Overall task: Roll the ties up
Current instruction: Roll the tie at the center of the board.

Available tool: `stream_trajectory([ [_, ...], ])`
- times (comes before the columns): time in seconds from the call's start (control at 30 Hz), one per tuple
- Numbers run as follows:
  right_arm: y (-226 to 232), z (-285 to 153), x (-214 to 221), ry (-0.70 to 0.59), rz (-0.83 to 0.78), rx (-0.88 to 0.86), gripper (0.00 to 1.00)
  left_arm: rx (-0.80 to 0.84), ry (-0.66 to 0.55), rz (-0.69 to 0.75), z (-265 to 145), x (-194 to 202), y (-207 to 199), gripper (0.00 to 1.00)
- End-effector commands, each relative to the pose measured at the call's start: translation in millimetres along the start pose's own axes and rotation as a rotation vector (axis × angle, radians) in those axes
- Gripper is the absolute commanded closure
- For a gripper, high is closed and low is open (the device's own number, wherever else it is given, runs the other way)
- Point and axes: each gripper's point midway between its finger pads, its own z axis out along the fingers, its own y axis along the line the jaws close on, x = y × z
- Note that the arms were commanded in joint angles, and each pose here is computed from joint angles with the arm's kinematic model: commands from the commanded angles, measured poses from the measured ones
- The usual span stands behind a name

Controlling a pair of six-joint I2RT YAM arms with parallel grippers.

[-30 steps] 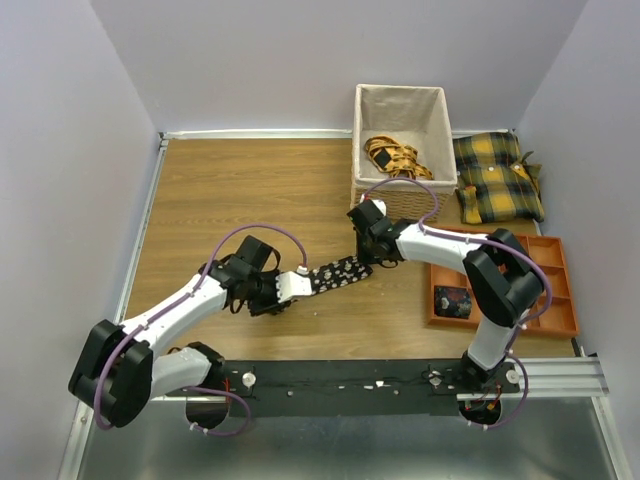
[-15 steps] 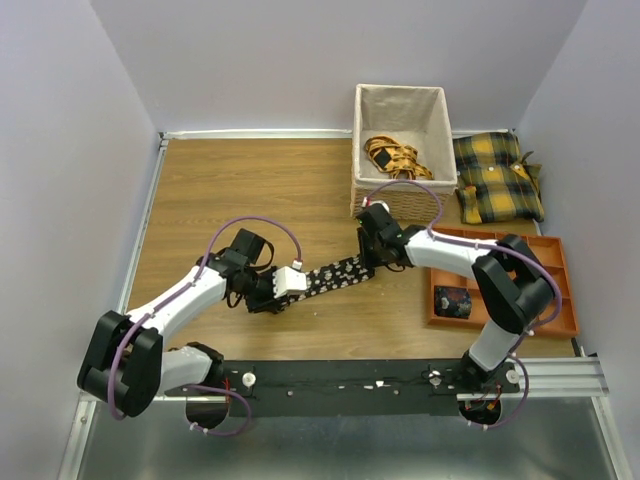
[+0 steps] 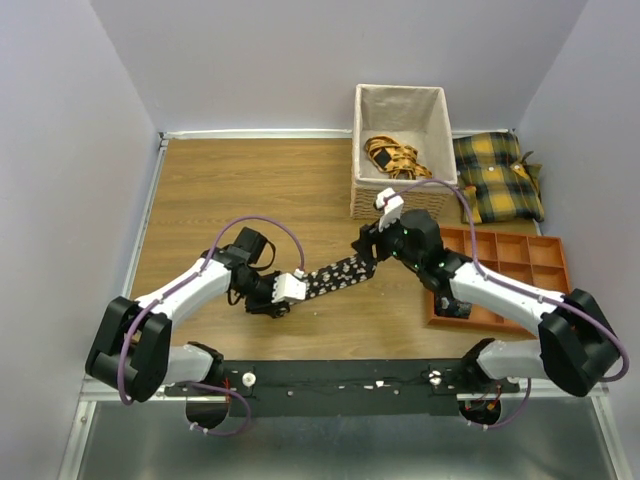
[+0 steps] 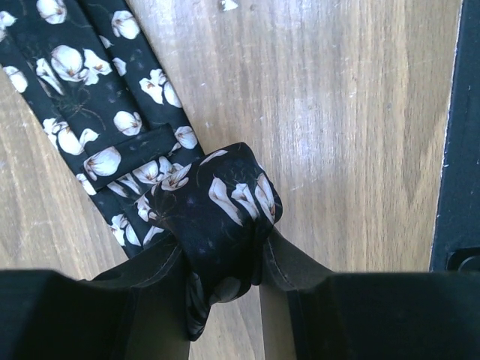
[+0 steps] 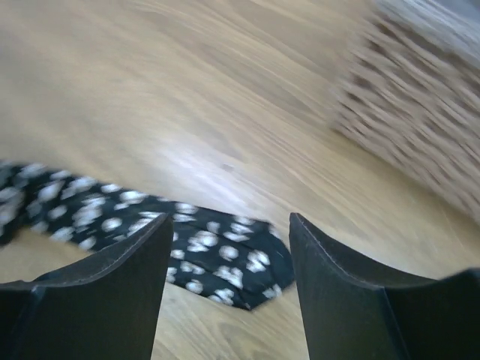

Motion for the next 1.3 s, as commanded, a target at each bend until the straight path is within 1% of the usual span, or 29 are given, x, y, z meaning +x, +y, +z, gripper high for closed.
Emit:
stream_trajectory([
  [0.0, 65.3, 2.2, -48.6, -0.234, -0.156, -0.361, 0.40, -0.010, -0.054, 0.000, -9.0, -5.8, 0.7, 0.60],
  [0.03, 68.6, 13.5, -48.1, -0.169, -0.135, -0.367, 0.55, -0.009, -0.052, -0.009, -9.0, -3.2, -0.6, 0.60],
  [0.07, 69.7, 30.8, -35.5, -0.017, -0.059, -0.347, 0.61, -0.010, -0.050, -0.014, -8.4, -2.0, -0.8, 0.60],
  [0.1, 78.5, 37.0, -25.9, 0.062, 0.016, -0.349, 0.68, -0.011, -0.045, -0.021, -7.5, -0.2, -0.3, 0.60],
  [0.13, 84.0, 39.2, -14.8, 0.116, 0.047, -0.346, 0.74, -0.015, -0.047, -0.042, -7.9, -1.0, 0.8, 0.60],
  [0.17, 85.2, 43.9, -7.3, 0.134, 0.068, -0.322, 0.76, -0.015, -0.048, -0.059, -7.6, -0.8, 1.6, 0.60],
  [0.2, 98.1, 41.2, 8.8, 0.160, 0.102, -0.323, 0.78, -0.028, -0.055, -0.073, -8.3, -2.1, 5.3, 0.60],
  [0.23, 103.7, 41.6, 11.7, 0.159, 0.118, -0.322, 0.79, -0.038, -0.053, -0.105, -9.7, -3.1, 8.0, 0.60],
  [0.33, 114.6, 40.0, 34.2, 0.234, 0.221, -0.292, 0.78, -0.087, -0.026, -0.147, -14.4, -1.8, 20.2, 0.60],
  [0.4, 128.6, 35.4, 30.0, 0.193, 0.272, -0.318, 0.75, -0.109, -0.008, -0.186, -16.7, 0.2, 23.2, 0.60],
  [0.43, 128.6, 30.6, 48.7, 0.211, 0.288, -0.318, 0.72, -0.107, -0.002, -0.188, -18.1, 0.2, 23.4, 0.60],
  [0.47, 136.5, 30.9, 33.0, 0.120, 0.295, -0.363, 0.69, -0.085, 0.007, -0.180, -16.4, 2.9, 20.5, 0.60],
  [0.5, 145.3, 26.1, 35.6, 0.088, 0.277, -0.398, 0.66, -0.063, 0.013, -0.182, -15.5, 4.7, 16.0, 0.60],
  [0.53, 150.9, 22.4, 29.7, -0.001, 0.248, -0.433, 0.63, -0.046, 0.004, -0.177, -14.3, 3.2, 14.1, 0.60],
  [0.57, 155.8, 20.4, 30.1, -0.034, 0.207, -0.452, 0.61, -0.040, 0.002, -0.173, -13.2, 3.0, 14.5, 0.60],
  [0.6, 165.4, 18.3, 32.0, -0.065, 0.105, -0.475, 0.60, -0.042, -0.006, -0.163, -13.2, 1.4, 17.1, 0.60],
  [0.67, 175.2, 19.1, 38.0, -0.091, -0.017, -0.481, 0.59, -0.045, -0.017, -0.150, -13.8, -2.7, 22.3, 0.60],
  [0.7, 184.3, 17.3, 41.6, -0.122, -0.116, -0.473, 0.58, -0.046, -0.019, -0.152, -13.3, -3.2, 23.7, 0.60],
  [0.73, 187.5, 15.9, 45.5, -0.139, -0.141, -0.469, 0.53, -0.044, -0.020, -0.146, -13.1, -3.5, 24.6, 0.60],
  [0.77, 193.2, 12.0, 43.5, -0.208, -0.150, -0.486, 0.50, -0.028, -0.024, -0.149, -11.8, -3.9, 22.0, 0.60],
  [0.83, 201.5, 8.7, 41.0, -0.270, -0.138, -0.461, 0.46, -0.012, -0.032, -0.137, -11.2, -5.2, 19.9, 0.60],
  [0.93, 206.2, 19.8, 47.5, -0.266, -0.100, -0.396, 0.45, 0.009, -0.047, -0.114, -9.9, -7.0, 16.0, 0.59],
  [1.03, 211.7, 24.3, 55.7, -0.304, -0.095, -0.351, 0.44, 0.027, -0.051, -0.120, -8.4, -7.6, 14.7, 0.59],
  [1.07, 216.3, 21.3, 43.8, -0.370, -0.069, -0.354, 0.43, 0.036, -0.054, -0.112, -7.6, -7.6, 13.6, 0.59],
  [1.1, 212.6, 22.3, 43.2, -0.390, -0.044, -0.305, 0.43, 0.043, -0.053, -0.110, -7.4, -7.0, 11.7, 0.59],
  [1.2, 203.6, 33.7, 51.0, -0.381, 0.025, -0.232, 0.42, 0.057, -0.044, -0.097, -6.8, -4.2, 8.2, 0.59],
  [1.27, 204.9, 35.5, 52.8, -0.390, 0.030, -0.236, 0.41, 0.068, -0.040, -0.084, -6.2, -1.9, 5.1, 0.59],
])
